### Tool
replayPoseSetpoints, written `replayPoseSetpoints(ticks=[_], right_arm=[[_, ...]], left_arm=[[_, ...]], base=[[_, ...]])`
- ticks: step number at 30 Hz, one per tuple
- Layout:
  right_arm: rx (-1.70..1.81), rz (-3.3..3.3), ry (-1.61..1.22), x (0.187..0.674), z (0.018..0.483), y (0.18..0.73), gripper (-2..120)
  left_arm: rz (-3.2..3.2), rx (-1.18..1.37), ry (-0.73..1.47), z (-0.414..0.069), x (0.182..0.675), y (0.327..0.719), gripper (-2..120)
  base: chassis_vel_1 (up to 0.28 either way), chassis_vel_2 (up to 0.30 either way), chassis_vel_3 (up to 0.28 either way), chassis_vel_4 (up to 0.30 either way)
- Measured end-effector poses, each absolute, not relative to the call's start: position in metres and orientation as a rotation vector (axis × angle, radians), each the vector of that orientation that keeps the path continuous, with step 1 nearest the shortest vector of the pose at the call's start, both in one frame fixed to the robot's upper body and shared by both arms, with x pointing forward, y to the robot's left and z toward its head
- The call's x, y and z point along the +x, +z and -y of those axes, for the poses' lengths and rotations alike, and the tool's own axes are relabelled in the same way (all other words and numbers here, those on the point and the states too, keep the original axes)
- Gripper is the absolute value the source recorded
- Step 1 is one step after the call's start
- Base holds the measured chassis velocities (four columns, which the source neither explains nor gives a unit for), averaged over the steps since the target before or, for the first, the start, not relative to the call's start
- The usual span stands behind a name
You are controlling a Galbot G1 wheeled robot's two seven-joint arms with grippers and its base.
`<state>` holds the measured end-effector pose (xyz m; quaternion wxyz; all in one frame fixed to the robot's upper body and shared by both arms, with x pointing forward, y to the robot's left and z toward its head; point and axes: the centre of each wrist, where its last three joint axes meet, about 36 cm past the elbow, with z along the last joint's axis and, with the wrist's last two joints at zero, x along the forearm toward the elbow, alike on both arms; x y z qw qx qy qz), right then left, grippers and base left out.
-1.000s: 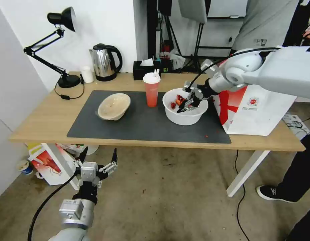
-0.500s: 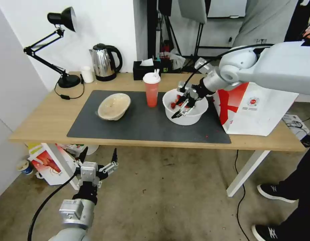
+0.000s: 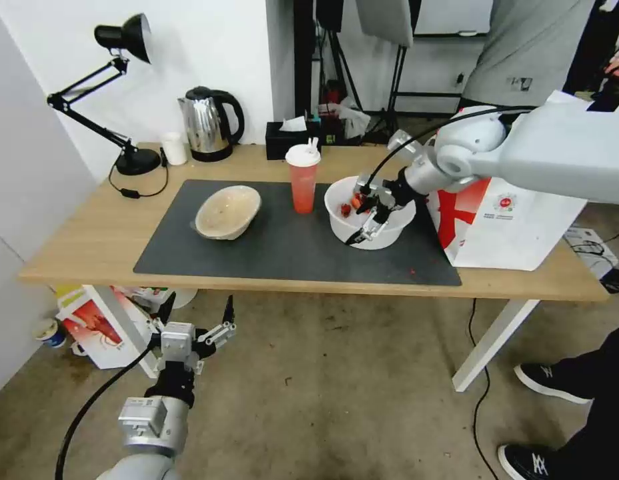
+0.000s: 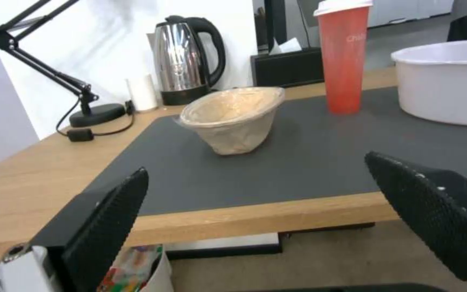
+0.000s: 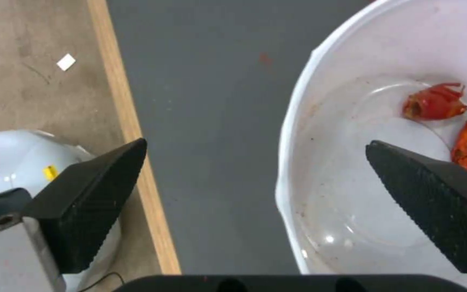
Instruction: Pick up the trash from the table and place it into the takeout bag.
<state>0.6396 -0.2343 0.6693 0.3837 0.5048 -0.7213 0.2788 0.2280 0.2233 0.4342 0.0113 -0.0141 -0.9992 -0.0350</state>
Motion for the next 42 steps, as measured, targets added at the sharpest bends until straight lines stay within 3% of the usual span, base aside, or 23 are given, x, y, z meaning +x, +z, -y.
replayPoseSetpoints(ticks=[37,42], right_arm=[[1.265,1.779,0.698,0.664,0.231,0.603,100],[1.269,1.783,0.698,0.666,0.230,0.608,82]], left_arm=[[3.117,-0.044,-0.109,-0.223,0.228,0.434,100],[3.117,-0.044,-0.109,-0.223,0.228,0.434,100]], base=[[0.000,0.000,0.000,0.000],[0.000,0.000,0.000,0.000]])
